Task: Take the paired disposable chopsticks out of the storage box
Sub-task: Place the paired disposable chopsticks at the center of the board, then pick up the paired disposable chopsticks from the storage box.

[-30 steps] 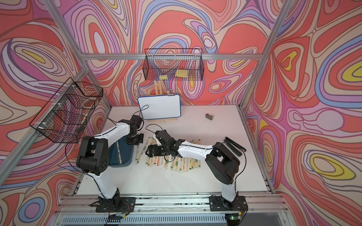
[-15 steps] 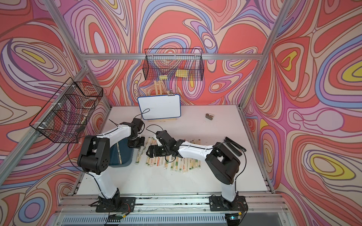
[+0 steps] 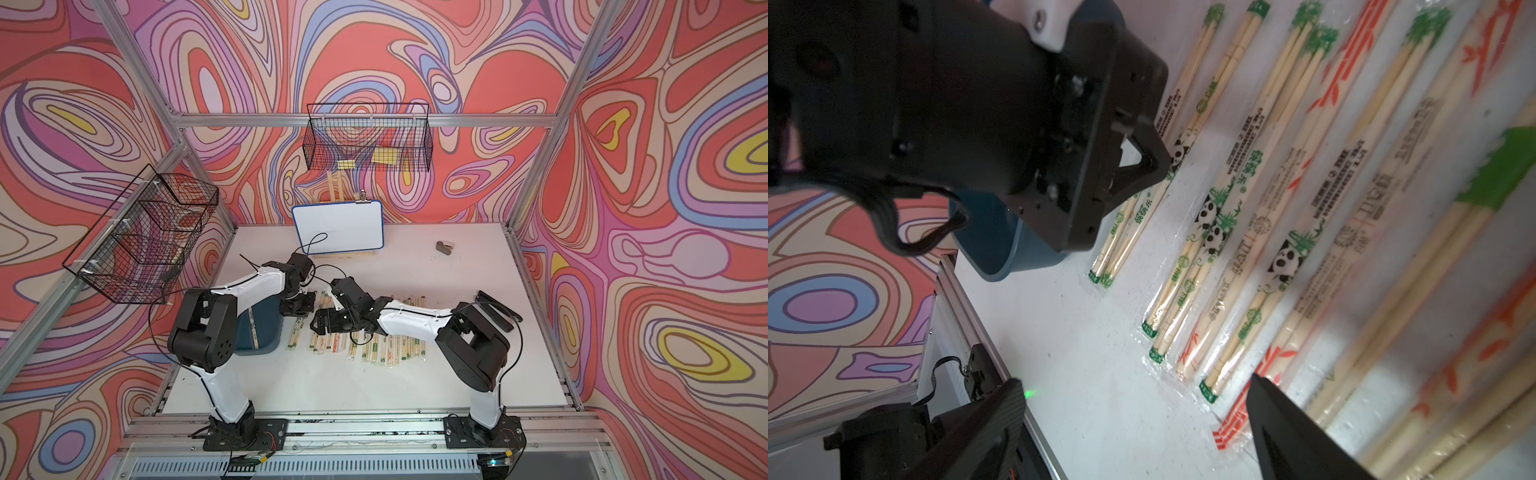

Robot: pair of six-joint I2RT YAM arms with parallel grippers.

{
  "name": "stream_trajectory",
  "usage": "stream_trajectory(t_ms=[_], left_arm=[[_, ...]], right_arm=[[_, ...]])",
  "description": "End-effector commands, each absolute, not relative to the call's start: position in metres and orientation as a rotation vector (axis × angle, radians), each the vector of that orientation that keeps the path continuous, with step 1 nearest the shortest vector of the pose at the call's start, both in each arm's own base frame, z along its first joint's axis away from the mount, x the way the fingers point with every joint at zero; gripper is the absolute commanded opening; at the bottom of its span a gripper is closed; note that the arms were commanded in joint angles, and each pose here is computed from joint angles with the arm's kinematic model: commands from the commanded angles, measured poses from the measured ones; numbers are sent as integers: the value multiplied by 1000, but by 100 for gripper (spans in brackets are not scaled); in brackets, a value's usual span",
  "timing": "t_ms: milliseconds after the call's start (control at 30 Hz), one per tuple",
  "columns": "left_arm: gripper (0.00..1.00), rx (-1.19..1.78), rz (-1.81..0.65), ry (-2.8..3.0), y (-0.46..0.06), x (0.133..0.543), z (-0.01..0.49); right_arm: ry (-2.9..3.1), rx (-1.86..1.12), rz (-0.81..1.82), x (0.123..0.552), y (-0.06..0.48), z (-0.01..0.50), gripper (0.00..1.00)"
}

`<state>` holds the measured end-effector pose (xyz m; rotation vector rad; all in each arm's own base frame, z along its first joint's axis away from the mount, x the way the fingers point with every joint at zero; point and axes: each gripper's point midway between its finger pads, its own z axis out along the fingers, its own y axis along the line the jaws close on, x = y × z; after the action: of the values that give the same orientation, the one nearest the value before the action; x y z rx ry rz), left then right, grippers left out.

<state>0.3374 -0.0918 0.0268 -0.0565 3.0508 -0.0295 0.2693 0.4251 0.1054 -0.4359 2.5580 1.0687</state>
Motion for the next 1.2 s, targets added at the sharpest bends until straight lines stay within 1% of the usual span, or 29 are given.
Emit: stream_trajectory(t_ms=[0,133,200,267,300,433,500,533,633,733,900,1167], left_arm=[[0,-102,-17,3006,-89,339,39],[0,-136,-1,2906,-84,351,73],[3,-148,11,2866,-79,355,90],[10,-168,31,2831,-70,358,105],[16,-184,38,2815,-65,359,112],[27,-294,56,2779,-31,356,126],[37,-356,57,2770,-14,352,127],[40,-393,56,2768,-5,349,127],[54,-452,69,2771,16,341,124],[64,-534,57,2786,35,333,114],[71,-642,43,2825,55,321,93],[69,-732,12,2879,69,315,66]], right_arm=[[2506,-424,1084,274,422,123,89],[2507,-426,1084,273,421,123,89],[2503,-430,1088,273,422,124,89],[2499,-434,1096,273,423,125,89],[2499,-438,1101,272,424,125,89],[2499,-449,1115,272,429,125,89],[2495,-460,1121,273,431,126,89],[2495,-460,1125,273,431,126,89],[2489,-466,1130,274,434,127,89],[2482,-475,1139,275,437,129,89],[2478,-482,1147,276,440,130,89],[2481,-497,1161,278,445,127,89]])
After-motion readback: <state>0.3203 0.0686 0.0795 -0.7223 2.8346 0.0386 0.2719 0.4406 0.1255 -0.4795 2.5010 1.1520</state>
